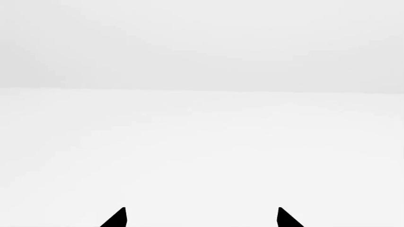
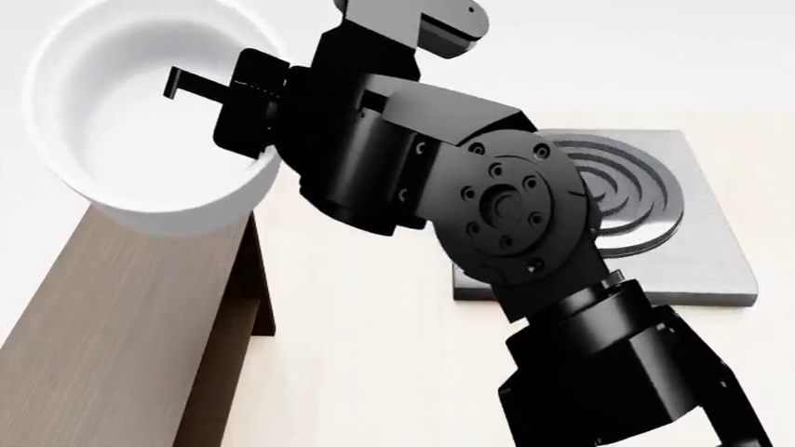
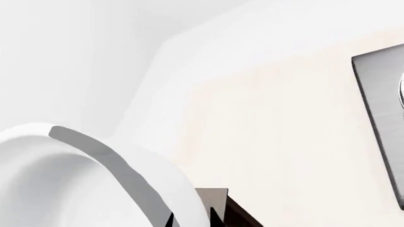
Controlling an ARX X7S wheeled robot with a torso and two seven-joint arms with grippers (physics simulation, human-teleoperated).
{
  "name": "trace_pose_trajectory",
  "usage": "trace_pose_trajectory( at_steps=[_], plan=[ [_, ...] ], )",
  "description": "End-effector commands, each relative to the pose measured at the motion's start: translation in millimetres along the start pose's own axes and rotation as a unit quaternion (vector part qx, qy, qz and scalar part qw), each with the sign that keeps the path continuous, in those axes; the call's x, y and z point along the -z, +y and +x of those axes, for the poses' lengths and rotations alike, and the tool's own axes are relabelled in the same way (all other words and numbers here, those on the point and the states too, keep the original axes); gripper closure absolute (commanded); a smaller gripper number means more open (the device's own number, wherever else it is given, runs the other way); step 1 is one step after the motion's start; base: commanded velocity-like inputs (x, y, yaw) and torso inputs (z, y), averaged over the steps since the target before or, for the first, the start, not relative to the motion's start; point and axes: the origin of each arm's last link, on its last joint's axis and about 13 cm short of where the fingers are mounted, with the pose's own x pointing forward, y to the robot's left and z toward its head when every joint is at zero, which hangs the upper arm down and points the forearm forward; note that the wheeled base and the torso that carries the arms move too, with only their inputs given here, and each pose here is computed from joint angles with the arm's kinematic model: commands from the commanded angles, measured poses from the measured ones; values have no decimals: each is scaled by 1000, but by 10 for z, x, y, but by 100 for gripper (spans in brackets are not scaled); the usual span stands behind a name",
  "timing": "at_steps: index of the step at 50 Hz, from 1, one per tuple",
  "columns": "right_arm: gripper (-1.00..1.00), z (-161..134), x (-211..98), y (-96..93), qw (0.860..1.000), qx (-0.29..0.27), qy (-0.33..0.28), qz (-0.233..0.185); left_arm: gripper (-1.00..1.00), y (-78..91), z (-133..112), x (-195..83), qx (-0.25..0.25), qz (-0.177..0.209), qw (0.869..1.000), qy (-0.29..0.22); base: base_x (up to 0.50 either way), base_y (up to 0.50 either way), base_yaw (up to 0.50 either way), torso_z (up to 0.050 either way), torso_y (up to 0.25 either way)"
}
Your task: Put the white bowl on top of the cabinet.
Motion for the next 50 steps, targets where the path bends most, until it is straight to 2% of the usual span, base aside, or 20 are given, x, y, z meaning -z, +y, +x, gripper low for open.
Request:
trace_pose_trajectory(
  at_steps=[1,16,35,50],
  plan=[
    [100,-20,-11,141,999,-42,-10,9,-100,16,-8,19,5,-4,1000,-3,0,0,0,0,0],
    [100,57,115,241,998,-66,19,7,-100,20,-2,13,4,-6,1000,-3,0,0,0,0,1],
    [100,161,250,254,996,-74,40,11,-100,23,-1,10,4,-7,1000,-4,0,0,0,1,1],
    [100,225,298,192,997,-62,51,12,-100,28,-11,4,4,-6,1000,-4,0,0,0,1,1]
  ],
)
